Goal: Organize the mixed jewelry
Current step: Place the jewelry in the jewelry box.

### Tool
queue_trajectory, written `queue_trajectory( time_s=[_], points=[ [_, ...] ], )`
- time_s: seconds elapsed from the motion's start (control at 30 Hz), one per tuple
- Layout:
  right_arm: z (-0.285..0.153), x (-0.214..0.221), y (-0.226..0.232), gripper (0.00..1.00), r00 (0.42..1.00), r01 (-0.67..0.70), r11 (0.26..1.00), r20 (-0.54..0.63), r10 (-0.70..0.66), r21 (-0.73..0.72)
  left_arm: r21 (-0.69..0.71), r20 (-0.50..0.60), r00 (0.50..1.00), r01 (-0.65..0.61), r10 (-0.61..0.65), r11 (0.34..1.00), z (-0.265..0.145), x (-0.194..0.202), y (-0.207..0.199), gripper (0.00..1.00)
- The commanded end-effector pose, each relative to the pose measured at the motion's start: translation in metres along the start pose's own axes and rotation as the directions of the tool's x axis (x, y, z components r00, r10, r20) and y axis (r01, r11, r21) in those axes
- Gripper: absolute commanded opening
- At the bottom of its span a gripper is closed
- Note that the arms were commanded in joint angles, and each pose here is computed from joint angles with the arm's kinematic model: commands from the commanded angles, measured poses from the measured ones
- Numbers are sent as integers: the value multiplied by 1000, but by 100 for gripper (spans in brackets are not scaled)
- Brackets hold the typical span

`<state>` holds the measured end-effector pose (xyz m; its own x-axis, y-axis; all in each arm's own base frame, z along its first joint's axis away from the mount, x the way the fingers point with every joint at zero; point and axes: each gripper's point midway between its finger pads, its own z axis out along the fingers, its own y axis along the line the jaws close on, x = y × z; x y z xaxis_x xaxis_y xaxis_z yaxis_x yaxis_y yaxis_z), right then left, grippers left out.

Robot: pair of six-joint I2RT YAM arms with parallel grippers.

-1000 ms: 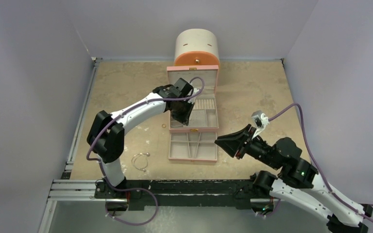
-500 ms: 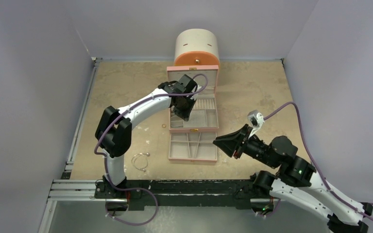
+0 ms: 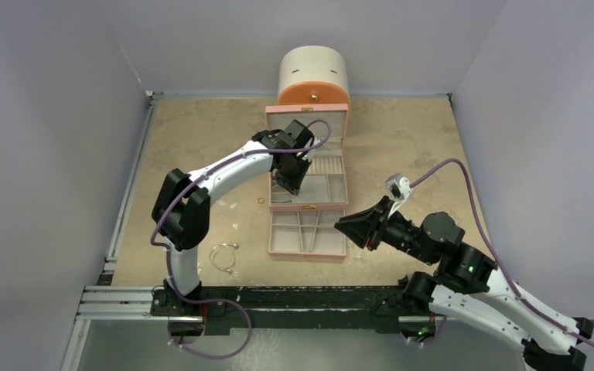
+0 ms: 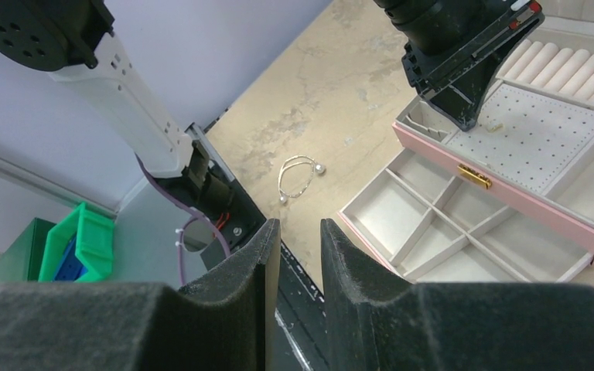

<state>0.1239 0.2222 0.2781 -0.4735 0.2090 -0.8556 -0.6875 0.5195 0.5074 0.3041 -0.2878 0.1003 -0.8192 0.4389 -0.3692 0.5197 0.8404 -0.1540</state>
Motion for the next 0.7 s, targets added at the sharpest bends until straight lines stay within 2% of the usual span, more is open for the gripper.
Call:
queue_trajectory(
  time_s=[0.0, 0.67],
  points=[
    [-2, -24, 15, 28, 997, 4, 999, 74, -1, -51, 35, 25, 999, -30, 29, 999, -7, -10, -8, 0],
    [-8, -19, 11, 28, 997, -7, 999, 78, 11, -41, 33, -26, 998, -53, 54, 998, 10, -8, -15, 0]
  ],
)
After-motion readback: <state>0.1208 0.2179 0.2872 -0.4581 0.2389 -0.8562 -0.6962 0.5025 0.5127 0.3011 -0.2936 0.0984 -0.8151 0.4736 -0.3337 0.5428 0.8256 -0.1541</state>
